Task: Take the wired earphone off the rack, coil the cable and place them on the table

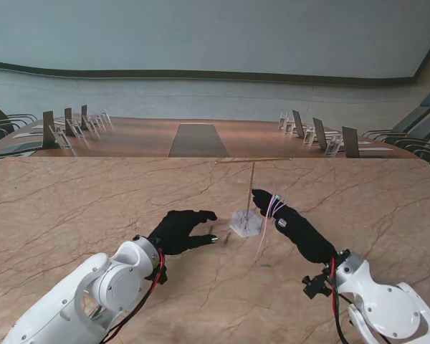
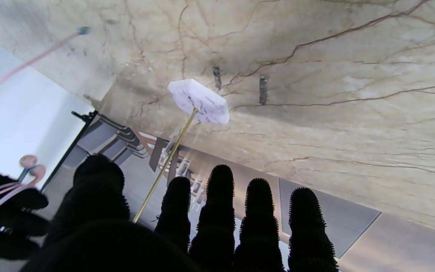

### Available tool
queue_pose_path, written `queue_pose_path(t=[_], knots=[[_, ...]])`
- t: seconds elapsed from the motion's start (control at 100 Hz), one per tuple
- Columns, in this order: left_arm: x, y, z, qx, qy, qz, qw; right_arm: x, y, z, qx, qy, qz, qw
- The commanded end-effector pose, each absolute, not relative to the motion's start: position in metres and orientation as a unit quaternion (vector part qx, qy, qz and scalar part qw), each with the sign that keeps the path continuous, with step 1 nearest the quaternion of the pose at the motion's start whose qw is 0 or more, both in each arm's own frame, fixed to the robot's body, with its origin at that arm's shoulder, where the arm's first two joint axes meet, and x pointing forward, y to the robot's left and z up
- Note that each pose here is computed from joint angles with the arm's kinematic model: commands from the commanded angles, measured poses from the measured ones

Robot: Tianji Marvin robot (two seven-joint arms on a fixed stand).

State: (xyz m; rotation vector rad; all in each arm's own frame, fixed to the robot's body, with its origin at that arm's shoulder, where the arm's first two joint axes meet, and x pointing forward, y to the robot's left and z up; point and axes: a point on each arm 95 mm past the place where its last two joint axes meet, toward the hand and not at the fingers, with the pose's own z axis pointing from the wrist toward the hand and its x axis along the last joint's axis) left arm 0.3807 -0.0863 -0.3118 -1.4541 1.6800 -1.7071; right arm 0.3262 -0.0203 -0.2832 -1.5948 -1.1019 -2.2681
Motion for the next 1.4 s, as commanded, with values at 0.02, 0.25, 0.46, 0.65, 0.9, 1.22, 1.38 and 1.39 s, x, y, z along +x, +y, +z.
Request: queue_pose_path(t=[0.02,0.25,0.46,0.65,0.9,1.22,1.38,1.39], knots=[[0.377,-0.092,-0.305,-0.506,0.584,-0.614,0.161,0.324,-0.018,-0.29,-0.543,-0.363,-0.753,0.079],[0.378,-0.098,-0.295,-0.5,0.569,-0.637,0.144,0.326,-0.018,-0.301,-0.56,-0.356,-0.745,0.072],[0.379,-0.107,-0.29,-0.502,0.561,-0.647,0.122,0.329,-0.018,-0.309,-0.574,-0.352,-0.736,0.07],[0.38,-0.115,-0.284,-0.496,0.552,-0.661,0.108,0.332,-0.016,-0.315,-0.584,-0.348,-0.73,0.07],[0.38,-0.128,-0.28,-0.499,0.542,-0.671,0.083,0.338,-0.01,-0.319,-0.59,-0.343,-0.727,0.078],[0.379,-0.142,-0.277,-0.503,0.535,-0.677,0.055,0.344,-0.005,-0.322,-0.593,-0.334,-0.728,0.083],[0.378,-0.146,-0.277,-0.51,0.525,-0.68,0.042,0.346,-0.004,-0.32,-0.591,-0.333,-0.73,0.084],[0.378,-0.146,-0.277,-0.51,0.525,-0.681,0.042,0.347,-0.004,-0.32,-0.591,-0.333,-0.73,0.084]])
